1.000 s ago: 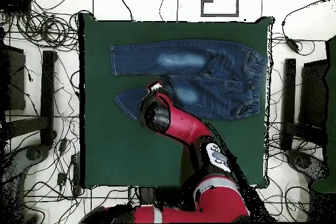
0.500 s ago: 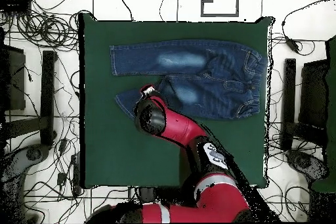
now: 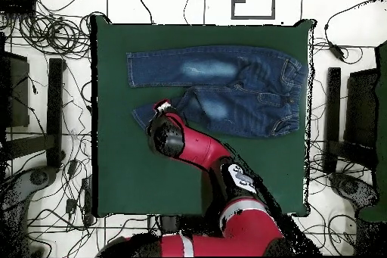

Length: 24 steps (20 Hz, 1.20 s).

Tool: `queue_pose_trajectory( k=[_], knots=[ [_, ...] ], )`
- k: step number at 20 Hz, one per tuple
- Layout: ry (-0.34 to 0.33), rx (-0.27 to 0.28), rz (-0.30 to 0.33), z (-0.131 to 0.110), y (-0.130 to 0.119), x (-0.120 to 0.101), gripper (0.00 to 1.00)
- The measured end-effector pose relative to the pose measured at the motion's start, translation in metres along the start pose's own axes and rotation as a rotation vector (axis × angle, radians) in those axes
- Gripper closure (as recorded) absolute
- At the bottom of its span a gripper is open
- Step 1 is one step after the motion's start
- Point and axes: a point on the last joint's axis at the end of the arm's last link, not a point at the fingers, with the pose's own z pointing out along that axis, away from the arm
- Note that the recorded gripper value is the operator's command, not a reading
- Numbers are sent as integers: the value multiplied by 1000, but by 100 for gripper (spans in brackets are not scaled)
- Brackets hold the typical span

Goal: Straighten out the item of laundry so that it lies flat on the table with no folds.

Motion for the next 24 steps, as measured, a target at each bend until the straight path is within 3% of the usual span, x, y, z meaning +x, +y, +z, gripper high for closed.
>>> queue_pose_trajectory(
  k=[18,24],
  knots=[
    [8,-5,-1,0,1,6,0],
    [2,-10,-4,-12,2,6,0]
  ],
)
